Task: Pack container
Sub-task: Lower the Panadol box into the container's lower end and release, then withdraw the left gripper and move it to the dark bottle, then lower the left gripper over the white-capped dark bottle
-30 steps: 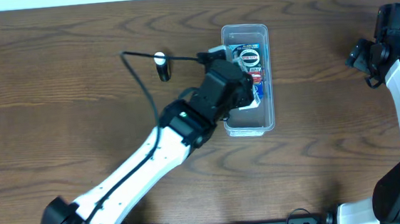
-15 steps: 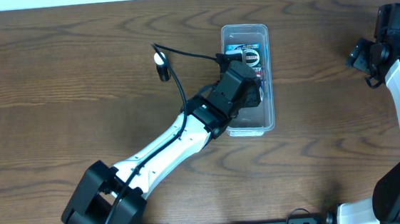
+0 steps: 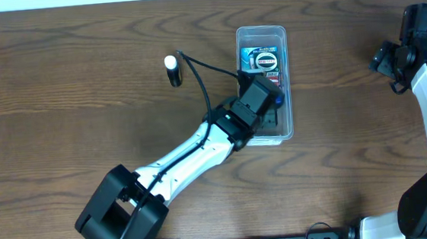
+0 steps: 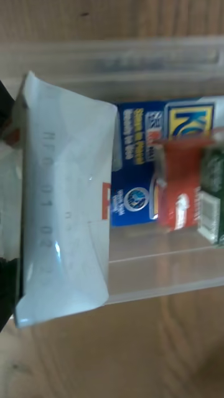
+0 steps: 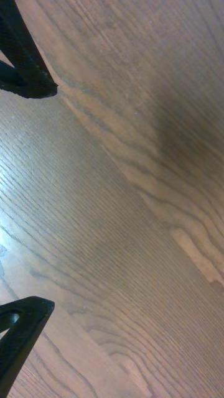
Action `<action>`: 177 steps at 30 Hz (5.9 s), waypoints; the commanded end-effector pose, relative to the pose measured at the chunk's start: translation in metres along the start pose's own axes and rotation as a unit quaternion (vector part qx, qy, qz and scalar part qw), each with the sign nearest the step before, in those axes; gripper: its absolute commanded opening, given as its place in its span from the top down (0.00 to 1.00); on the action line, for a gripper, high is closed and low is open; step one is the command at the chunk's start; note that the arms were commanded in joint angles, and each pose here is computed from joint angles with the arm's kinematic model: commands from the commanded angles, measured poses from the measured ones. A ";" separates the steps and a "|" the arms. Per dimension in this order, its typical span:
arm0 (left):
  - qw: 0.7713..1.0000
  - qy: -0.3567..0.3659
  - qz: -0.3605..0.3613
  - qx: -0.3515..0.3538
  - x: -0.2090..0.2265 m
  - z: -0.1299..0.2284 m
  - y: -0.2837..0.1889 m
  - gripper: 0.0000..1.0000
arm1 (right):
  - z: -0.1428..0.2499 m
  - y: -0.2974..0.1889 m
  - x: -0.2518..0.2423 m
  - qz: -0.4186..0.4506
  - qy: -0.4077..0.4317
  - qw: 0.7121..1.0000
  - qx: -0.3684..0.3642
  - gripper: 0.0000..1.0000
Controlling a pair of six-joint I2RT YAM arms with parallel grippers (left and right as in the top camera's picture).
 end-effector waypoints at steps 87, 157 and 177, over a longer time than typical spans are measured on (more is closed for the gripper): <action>0.999 0.002 0.022 0.036 -0.001 0.011 0.032 0.67 | 0.001 0.003 -0.002 0.007 0.006 1.000 0.003 0.01; 0.968 -0.012 -0.240 0.071 0.201 -0.194 -0.053 0.02 | 0.001 0.003 -0.002 0.007 0.006 1.000 0.003 0.01; 0.974 0.000 -0.206 0.098 0.202 -0.185 -0.007 0.00 | 0.001 0.003 -0.002 0.007 0.006 1.000 0.003 0.01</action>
Point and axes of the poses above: each gripper's point midway between its finger pads, its own y axis out along the fingers, its own x axis along the line the jaws close on, z = x × y, the point moved 4 cm from there along -y, back along the fingers, and after that the axes turned 10 degrees about -y, right-handed, at the moved point
